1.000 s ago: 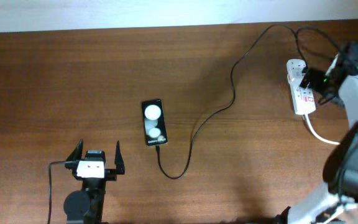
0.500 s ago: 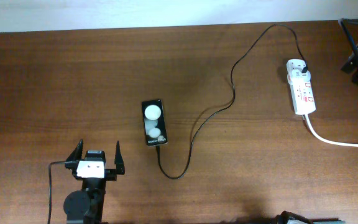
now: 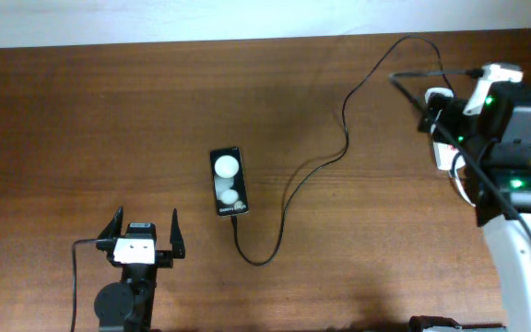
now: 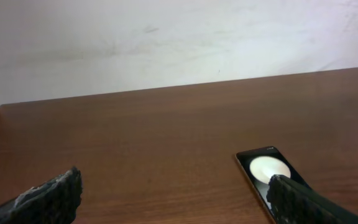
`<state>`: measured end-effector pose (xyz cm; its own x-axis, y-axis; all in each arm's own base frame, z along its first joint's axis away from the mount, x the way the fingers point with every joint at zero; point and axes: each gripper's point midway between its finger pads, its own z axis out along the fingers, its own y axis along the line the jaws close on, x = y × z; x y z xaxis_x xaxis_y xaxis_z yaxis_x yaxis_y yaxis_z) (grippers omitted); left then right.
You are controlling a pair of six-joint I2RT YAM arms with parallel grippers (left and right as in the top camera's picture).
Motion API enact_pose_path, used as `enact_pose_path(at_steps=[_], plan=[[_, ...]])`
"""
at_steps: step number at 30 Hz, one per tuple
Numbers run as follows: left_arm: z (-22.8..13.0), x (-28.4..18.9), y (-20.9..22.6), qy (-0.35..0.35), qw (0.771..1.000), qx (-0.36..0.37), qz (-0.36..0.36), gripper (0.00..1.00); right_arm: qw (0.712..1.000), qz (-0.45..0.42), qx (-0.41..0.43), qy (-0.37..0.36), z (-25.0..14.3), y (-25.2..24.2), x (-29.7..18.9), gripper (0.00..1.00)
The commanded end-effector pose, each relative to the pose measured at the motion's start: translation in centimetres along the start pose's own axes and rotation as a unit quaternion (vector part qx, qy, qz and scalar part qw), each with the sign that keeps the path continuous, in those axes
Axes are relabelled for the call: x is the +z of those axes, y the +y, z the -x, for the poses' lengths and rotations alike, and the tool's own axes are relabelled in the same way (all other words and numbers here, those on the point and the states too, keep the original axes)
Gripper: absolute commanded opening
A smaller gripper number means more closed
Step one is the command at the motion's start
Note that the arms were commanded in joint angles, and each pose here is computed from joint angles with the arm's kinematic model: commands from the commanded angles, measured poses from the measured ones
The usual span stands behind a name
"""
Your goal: Plug charger to phone and switch on socket
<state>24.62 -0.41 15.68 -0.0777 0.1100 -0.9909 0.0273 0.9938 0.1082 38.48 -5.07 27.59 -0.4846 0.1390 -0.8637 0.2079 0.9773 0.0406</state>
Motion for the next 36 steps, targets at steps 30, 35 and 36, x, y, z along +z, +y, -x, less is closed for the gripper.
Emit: enact_pose_path(at_steps=[30,35,36], plan=[[-0.1,0.0,0.2,0.001,1.000,0.006,0.006,0.99,0.986,0.149,-0.049,0.050,-28.3,3.3,-0.2,0.99],[-0.1,0.0,0.2,0.001,1.000,0.006,0.006,0.99,0.984,0.166,-0.051,0.028,-27.7,4.1,-1.0,0.99],[-0.1,0.0,0.2,0.001,1.000,0.006,0.006,0.99,0.983,0.171,-0.059,0.022,-27.5,4.5,-1.4,0.99]])
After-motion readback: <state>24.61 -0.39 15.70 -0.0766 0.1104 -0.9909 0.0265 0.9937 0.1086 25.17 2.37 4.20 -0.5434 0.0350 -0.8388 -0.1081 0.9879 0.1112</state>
